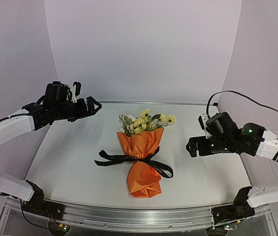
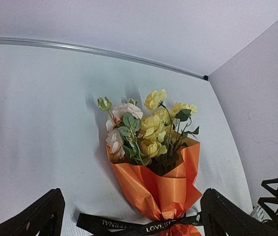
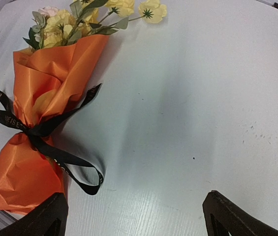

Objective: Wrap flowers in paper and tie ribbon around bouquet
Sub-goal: Reset both arms

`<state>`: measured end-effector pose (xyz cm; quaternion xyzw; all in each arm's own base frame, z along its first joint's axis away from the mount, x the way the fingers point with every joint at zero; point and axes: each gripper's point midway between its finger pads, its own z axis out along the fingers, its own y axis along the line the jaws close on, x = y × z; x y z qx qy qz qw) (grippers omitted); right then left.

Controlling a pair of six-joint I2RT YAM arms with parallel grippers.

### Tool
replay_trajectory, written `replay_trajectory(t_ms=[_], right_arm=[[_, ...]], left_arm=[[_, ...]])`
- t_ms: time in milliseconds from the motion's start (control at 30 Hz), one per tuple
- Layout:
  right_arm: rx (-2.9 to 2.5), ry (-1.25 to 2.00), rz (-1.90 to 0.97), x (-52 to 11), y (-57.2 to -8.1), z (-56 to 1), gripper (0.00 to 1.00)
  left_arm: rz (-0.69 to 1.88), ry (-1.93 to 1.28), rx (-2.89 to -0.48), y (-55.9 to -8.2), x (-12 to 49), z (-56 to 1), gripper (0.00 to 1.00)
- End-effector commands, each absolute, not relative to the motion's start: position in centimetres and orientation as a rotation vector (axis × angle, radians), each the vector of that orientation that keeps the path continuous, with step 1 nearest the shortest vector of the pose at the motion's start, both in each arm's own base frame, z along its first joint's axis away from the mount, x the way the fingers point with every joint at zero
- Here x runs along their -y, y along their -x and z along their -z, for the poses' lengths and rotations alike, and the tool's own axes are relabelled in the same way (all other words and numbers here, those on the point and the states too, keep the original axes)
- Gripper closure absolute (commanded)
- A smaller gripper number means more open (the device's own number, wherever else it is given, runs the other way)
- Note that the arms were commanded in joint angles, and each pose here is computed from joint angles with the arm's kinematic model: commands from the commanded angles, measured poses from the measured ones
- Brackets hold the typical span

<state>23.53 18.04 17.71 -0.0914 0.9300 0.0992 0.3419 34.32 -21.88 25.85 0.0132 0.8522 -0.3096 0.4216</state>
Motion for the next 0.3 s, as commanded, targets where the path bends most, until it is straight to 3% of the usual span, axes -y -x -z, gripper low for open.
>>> replay_trajectory(t_ms=[0,267], right_arm=[[-2.396,0.244,-0.150,-16.27,-23.59,-18.28,0.02],[-2.387,0.228,-0.131,-15.73,-23.55,-18.30,0.02]], left_arm=[[0.739,0.024,-2.040,-34.79,20.67,-28.90,0.00],[0.723,-0.002,-2.032,-34.24,20.32,-28.98,0.00]])
